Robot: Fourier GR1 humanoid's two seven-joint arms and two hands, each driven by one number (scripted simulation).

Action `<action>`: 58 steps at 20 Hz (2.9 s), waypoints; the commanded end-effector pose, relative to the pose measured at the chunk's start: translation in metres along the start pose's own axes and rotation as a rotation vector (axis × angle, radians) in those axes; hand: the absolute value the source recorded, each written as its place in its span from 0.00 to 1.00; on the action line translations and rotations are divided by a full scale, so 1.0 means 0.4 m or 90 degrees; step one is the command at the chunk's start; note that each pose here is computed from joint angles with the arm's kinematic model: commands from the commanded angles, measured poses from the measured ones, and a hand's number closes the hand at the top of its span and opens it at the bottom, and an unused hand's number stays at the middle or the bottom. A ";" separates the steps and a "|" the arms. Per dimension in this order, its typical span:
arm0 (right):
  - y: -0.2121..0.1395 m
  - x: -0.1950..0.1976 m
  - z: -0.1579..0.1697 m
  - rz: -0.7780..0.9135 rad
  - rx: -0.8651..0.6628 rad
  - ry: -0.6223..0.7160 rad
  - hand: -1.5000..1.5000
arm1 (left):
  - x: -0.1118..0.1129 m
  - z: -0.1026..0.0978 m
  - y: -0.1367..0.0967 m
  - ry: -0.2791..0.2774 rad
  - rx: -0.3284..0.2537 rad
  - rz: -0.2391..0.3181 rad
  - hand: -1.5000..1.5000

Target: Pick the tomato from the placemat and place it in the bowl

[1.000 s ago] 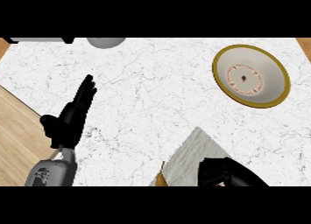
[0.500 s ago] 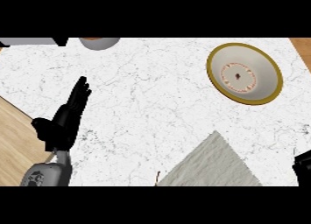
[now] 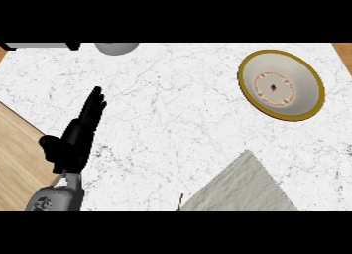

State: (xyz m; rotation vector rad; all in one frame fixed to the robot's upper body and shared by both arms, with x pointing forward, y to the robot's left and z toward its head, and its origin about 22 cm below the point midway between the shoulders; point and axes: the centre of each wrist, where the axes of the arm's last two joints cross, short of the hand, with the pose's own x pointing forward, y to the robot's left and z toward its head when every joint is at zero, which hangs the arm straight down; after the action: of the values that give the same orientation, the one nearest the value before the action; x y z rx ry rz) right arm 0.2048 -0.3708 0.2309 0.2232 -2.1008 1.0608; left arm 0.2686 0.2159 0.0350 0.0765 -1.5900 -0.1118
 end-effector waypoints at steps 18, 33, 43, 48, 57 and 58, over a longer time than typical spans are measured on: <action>-0.052 -0.191 -0.271 0.270 -0.052 0.132 1.00 | -0.006 -0.019 -0.008 -0.008 -0.026 0.001 0.50; -0.056 -0.522 -0.290 0.292 -0.006 0.237 1.00 | -0.016 -0.053 -0.015 -0.008 -0.029 0.007 0.50; -0.030 -0.607 -0.206 0.082 0.051 0.217 0.00 | -0.025 -0.029 -0.023 -0.014 -0.026 0.007 0.50; -0.099 -0.573 -0.234 0.011 -0.056 0.147 0.00 | -0.021 -0.023 -0.041 -0.018 -0.033 0.001 0.50; -0.220 -0.513 -0.162 -0.096 -0.142 0.177 0.00 | -0.012 -0.023 -0.023 -0.012 -0.031 0.005 0.50; -0.229 -0.508 -0.146 -0.109 -0.142 0.176 0.00 | 0.007 -0.027 0.001 -0.018 -0.031 0.004 0.50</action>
State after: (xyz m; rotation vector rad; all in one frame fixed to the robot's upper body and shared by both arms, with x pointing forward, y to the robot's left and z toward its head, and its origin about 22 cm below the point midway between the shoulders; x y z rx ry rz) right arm 0.4283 -0.3971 0.1527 -0.0863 -1.8778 0.7558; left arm 0.2799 0.2082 0.0365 0.0317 -1.6153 -0.1468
